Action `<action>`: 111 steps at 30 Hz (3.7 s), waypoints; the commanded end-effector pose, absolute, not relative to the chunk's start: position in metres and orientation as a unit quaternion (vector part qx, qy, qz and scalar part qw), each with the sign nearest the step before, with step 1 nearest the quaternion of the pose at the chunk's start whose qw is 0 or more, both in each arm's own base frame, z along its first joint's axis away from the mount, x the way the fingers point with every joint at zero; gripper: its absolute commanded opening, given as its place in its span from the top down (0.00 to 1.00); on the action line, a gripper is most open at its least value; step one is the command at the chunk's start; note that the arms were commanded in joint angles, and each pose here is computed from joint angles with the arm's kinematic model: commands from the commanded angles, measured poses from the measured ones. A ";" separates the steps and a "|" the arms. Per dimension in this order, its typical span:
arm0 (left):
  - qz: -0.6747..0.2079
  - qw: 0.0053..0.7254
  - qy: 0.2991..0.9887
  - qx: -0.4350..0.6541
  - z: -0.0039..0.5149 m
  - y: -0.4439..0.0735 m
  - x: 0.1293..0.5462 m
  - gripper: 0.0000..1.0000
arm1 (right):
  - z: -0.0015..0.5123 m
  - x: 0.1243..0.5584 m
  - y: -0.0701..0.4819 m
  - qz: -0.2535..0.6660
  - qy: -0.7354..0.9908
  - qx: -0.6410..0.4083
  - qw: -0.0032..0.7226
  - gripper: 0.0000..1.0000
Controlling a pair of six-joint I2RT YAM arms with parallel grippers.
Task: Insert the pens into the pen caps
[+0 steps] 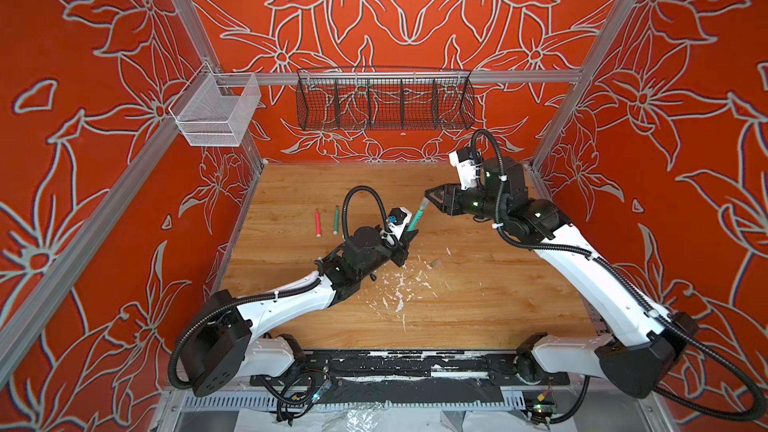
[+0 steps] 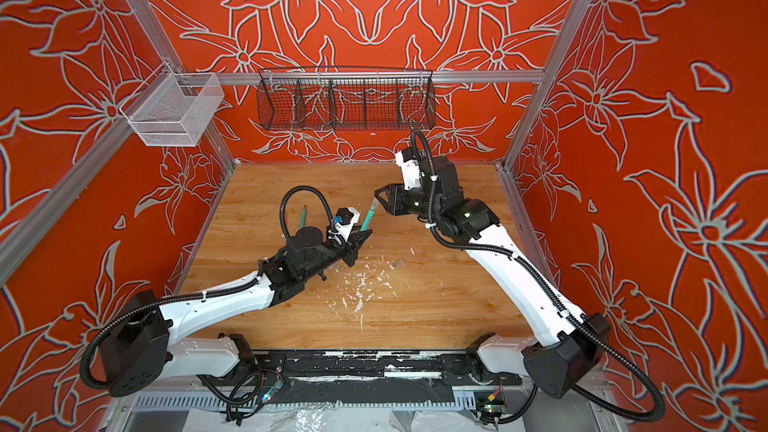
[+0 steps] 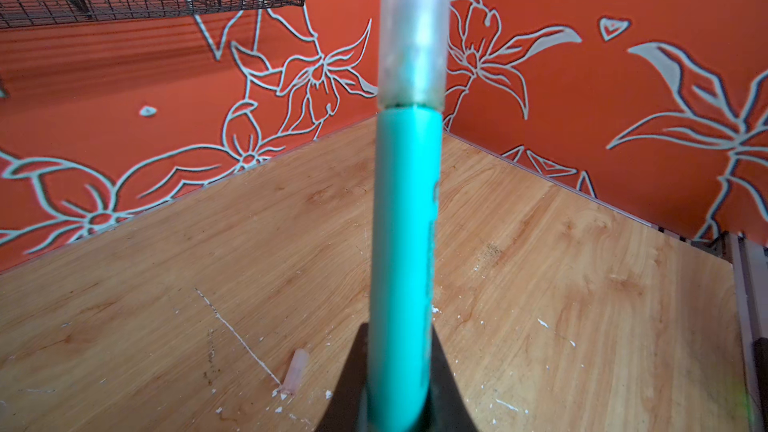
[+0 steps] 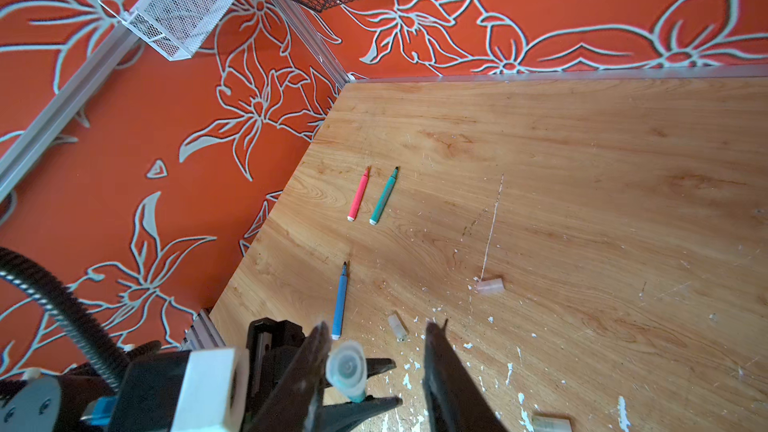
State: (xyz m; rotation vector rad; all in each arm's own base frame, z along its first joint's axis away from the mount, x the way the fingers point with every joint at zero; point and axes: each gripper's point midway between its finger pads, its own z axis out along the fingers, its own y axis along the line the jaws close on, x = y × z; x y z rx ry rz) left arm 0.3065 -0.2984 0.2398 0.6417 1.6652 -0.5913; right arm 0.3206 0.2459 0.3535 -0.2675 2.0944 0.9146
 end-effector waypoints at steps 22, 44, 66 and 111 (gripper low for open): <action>-0.277 0.606 0.697 0.266 0.266 -0.301 0.306 1.00 | 0.311 0.314 0.253 0.371 0.851 -0.100 0.358 0.64; -0.311 0.544 0.726 0.283 0.253 -0.318 0.300 1.00 | 0.370 0.328 0.225 0.376 0.797 -0.033 0.472 0.57; -0.321 0.545 0.724 0.275 0.260 -0.316 0.304 1.00 | 0.365 0.315 0.253 0.432 0.799 -0.077 0.411 0.61; -0.325 0.560 0.713 0.269 0.271 -0.310 0.302 1.00 | 0.343 0.324 0.231 0.383 0.835 -0.058 0.390 0.60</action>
